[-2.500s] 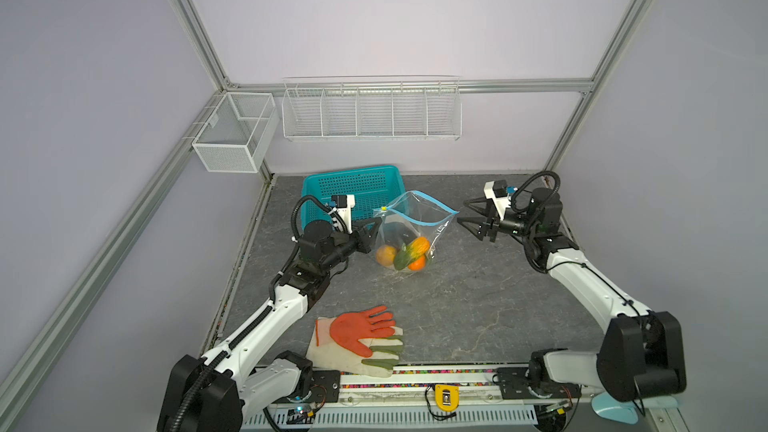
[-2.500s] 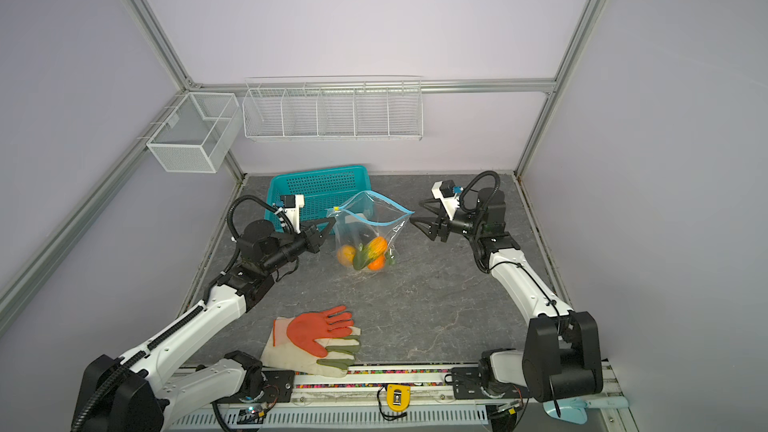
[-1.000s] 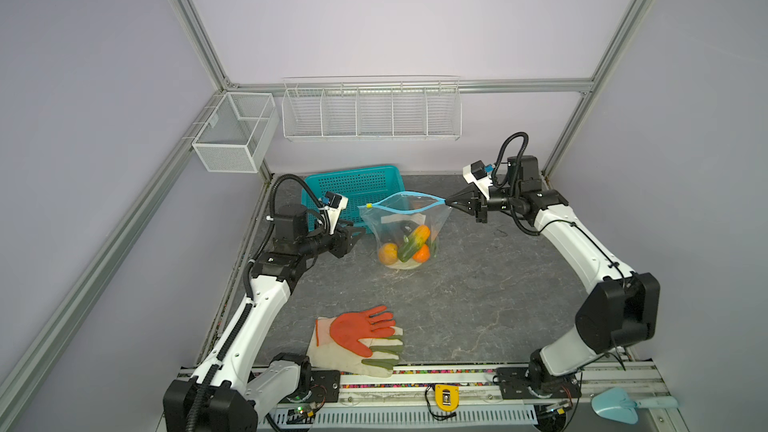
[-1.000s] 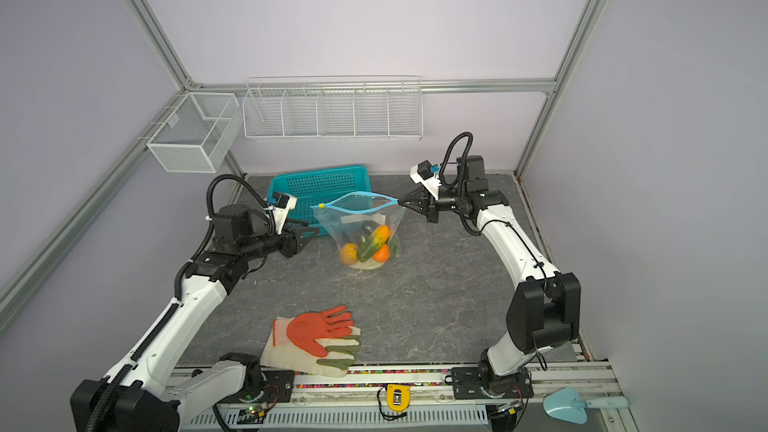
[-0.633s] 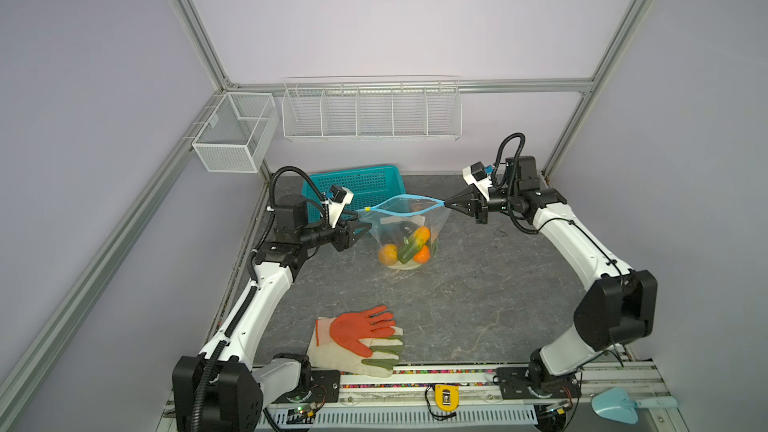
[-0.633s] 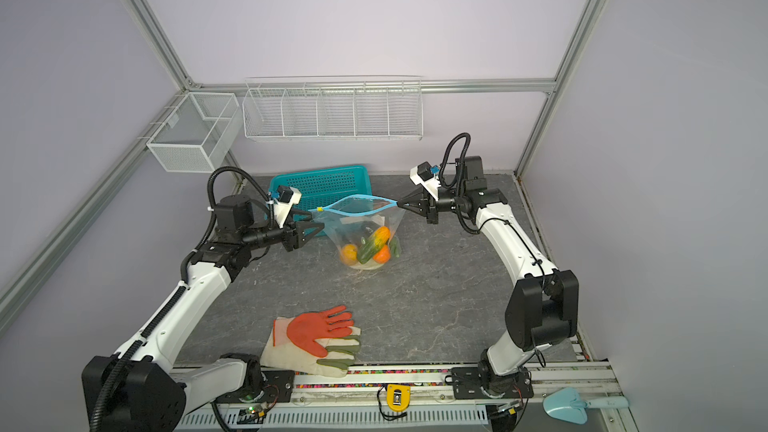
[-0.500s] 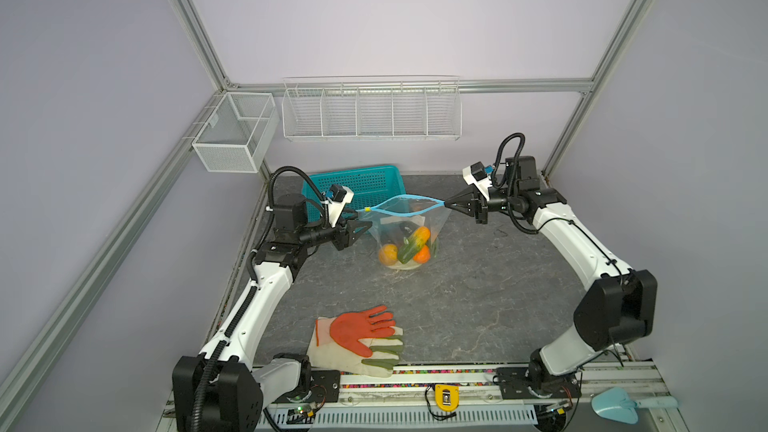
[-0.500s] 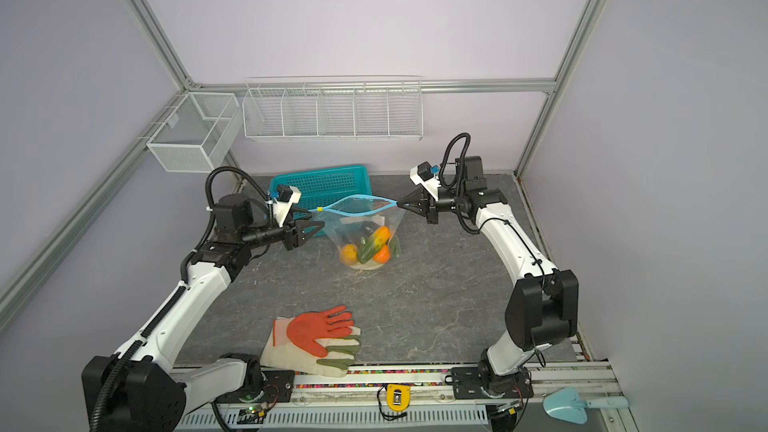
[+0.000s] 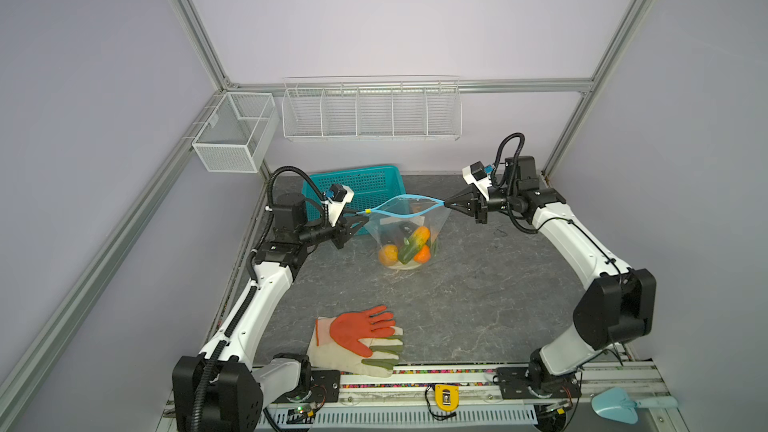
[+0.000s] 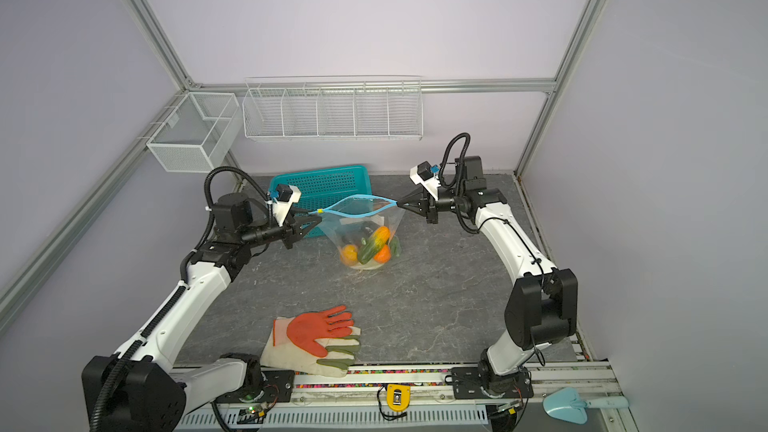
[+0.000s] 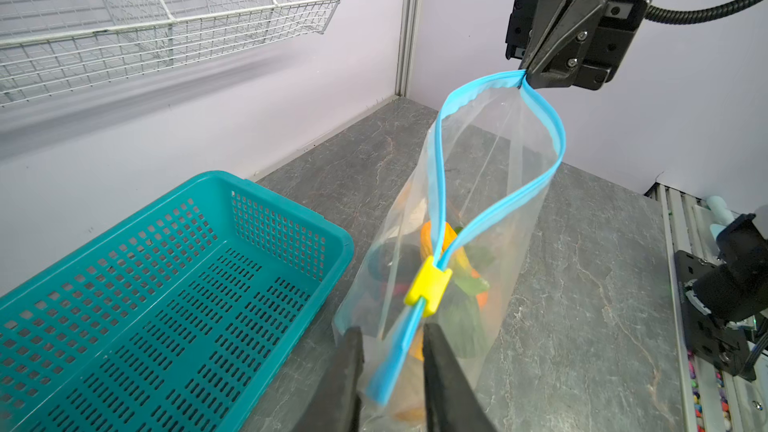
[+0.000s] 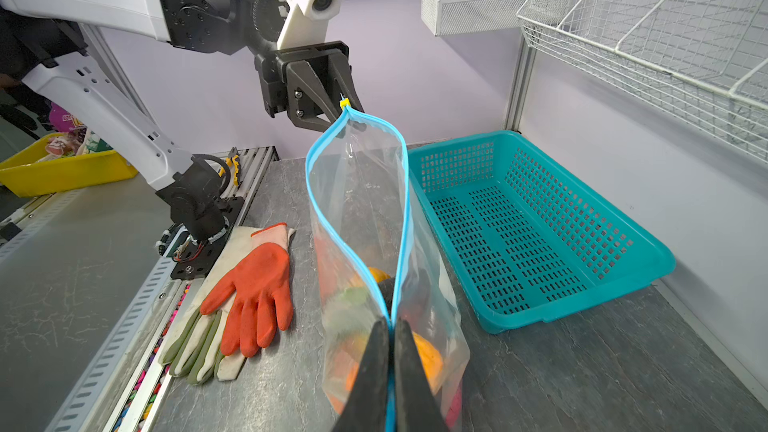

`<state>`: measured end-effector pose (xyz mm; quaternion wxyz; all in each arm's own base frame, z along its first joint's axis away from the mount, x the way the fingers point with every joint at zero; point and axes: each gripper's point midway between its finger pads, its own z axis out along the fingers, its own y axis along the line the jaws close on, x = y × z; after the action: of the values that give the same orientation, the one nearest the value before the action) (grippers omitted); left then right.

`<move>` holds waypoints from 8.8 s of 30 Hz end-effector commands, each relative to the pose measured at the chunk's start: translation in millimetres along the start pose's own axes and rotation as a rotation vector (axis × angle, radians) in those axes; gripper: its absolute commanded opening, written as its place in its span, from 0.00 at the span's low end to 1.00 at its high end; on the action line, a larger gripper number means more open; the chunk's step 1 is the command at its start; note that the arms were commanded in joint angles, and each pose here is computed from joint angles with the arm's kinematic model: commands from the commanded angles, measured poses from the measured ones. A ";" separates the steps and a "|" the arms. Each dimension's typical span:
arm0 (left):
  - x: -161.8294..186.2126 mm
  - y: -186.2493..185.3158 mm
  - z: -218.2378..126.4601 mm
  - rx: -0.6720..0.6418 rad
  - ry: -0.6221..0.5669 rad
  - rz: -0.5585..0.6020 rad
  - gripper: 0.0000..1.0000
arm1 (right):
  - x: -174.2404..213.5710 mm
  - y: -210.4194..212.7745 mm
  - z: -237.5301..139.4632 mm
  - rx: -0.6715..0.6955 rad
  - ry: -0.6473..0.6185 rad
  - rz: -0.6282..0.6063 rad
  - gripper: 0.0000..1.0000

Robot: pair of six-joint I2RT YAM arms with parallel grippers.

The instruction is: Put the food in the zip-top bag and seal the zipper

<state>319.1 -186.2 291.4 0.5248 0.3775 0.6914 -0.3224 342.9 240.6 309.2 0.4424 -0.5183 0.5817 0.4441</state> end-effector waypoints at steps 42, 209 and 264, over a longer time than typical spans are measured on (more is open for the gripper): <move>-41.1 -42.3 -36.3 -0.017 -0.282 -0.076 0.00 | -57.8 64.5 18.2 0.078 0.213 -0.171 0.70; -30.4 15.9 -57.8 -0.450 -0.193 -0.055 0.00 | -67.1 67.5 143.8 -0.009 0.454 -0.375 0.07; -12.0 62.2 -92.4 -0.791 -0.183 -0.138 0.00 | -39.4 39.7 54.1 0.215 0.595 -0.266 0.07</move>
<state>327.8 -94.0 325.4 0.6635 0.0846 0.7318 -0.1307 311.7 324.2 328.5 0.3531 -0.6610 0.6418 0.1627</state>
